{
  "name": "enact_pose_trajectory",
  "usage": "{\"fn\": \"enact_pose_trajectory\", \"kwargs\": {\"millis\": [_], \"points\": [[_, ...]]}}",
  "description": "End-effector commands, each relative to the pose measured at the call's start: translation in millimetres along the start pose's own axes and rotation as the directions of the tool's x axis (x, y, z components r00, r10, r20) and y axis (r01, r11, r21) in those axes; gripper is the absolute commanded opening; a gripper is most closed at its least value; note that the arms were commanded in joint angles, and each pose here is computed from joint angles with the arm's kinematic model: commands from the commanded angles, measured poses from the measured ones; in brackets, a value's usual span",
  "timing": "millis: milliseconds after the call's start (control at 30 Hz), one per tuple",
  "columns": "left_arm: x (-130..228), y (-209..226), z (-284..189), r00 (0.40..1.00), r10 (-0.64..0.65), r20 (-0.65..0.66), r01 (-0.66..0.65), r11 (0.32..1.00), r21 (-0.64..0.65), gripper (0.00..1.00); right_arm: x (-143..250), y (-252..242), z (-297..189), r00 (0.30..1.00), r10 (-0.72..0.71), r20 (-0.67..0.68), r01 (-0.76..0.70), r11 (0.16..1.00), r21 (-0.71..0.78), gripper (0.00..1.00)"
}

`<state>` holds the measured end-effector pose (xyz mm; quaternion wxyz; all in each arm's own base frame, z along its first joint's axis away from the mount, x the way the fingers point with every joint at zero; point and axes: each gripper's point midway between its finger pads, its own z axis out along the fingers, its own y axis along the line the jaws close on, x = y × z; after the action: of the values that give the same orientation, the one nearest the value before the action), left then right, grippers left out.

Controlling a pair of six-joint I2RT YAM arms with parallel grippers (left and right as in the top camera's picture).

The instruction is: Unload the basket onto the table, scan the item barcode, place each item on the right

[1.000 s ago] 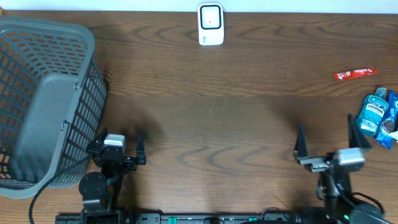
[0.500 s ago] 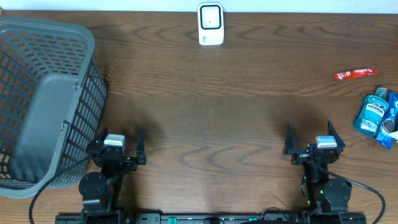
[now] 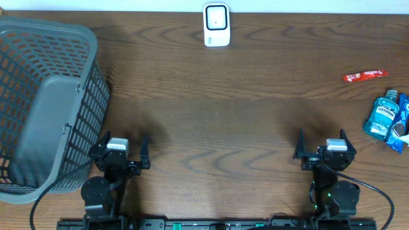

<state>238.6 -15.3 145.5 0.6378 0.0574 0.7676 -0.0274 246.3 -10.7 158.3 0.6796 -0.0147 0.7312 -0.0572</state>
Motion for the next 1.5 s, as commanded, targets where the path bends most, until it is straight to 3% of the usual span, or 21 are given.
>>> {"fn": "enact_pose_trajectory", "kwargs": {"millis": [0, 467, 633, 1467], "points": [[13.0, -2.5, 1.5, 0.999, 0.007, -0.037, -0.006, 1.000, 0.012, 0.98, -0.2, -1.2, -0.4, 1.000, -0.014, 0.002, 0.014, 1.000, 0.010, 0.99], [14.1, -1.0, 1.5, 0.999, -0.005, -0.043, 0.005, 1.000, 0.003, 0.98, -0.2, -1.2, -0.4, 1.000, -0.014, 0.002, 0.014, 1.000, 0.010, 0.99], [16.3, 26.4, 1.3, 0.974, -0.227, -0.005, 0.223, 0.961, -0.161, 0.98, -0.2, -1.2, -0.4, 1.000, -0.014, 0.002, 0.014, 1.000, 0.010, 0.99], [8.7, 7.3, 5.8, 0.997, -0.069, 0.032, 0.072, 0.994, -0.084, 0.98, -0.2, -1.2, -0.4, 1.000, -0.014, 0.002, 0.014, 1.000, 0.010, 0.99]]}}
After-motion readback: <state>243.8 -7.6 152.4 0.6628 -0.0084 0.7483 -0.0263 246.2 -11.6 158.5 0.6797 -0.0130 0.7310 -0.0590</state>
